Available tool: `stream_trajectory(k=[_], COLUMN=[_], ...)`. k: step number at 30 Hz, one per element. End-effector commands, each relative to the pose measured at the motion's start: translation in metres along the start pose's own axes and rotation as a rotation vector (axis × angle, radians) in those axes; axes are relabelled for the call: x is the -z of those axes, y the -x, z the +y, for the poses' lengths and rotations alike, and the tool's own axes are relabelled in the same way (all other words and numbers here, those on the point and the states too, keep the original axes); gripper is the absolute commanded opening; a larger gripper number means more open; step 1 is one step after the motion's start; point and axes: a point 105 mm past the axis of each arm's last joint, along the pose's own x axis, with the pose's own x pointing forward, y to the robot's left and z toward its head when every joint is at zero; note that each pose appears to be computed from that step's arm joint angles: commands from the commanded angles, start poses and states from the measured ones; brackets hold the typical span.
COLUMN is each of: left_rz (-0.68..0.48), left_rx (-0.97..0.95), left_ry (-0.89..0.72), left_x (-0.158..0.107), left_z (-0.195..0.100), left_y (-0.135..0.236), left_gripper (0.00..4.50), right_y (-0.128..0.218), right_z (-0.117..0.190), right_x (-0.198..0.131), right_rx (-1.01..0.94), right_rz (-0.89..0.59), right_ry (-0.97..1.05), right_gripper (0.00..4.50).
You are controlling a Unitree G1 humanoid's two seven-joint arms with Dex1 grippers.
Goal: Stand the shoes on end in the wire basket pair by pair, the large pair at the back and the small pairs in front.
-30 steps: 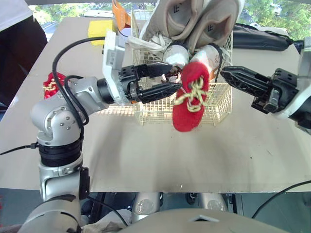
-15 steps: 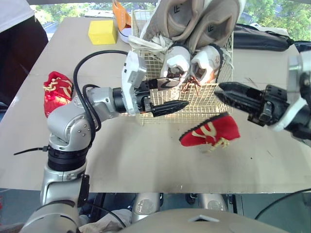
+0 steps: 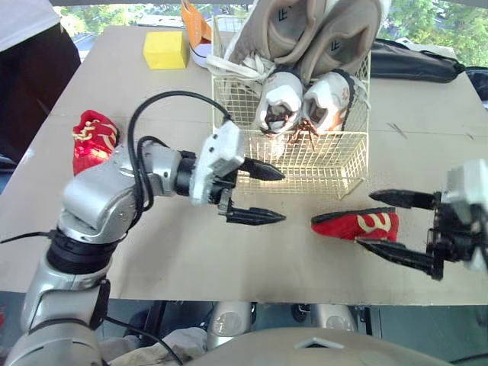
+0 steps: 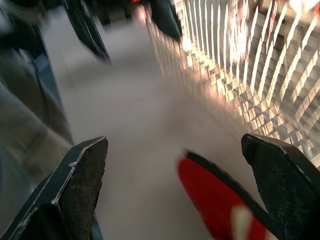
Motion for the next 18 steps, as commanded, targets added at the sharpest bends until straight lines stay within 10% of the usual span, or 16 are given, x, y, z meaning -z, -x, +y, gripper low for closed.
stream_trajectory(k=[1, 18], left_rz=[-0.008, 0.000], left_rx=[0.048, 0.040], left_ry=[-0.086, -0.072], left_x=[-0.011, -0.008], left_z=[-0.004, -0.006], left_y=[-0.003, 0.001], left_gripper=[4.47, 4.47], right_y=[0.001, 0.018], right_z=[-0.012, -0.053], right_x=[0.012, 0.046], right_rx=[0.075, 0.147], right_rz=[0.093, 0.106], right_ry=[0.113, -0.158], right_gripper=[4.20, 4.20])
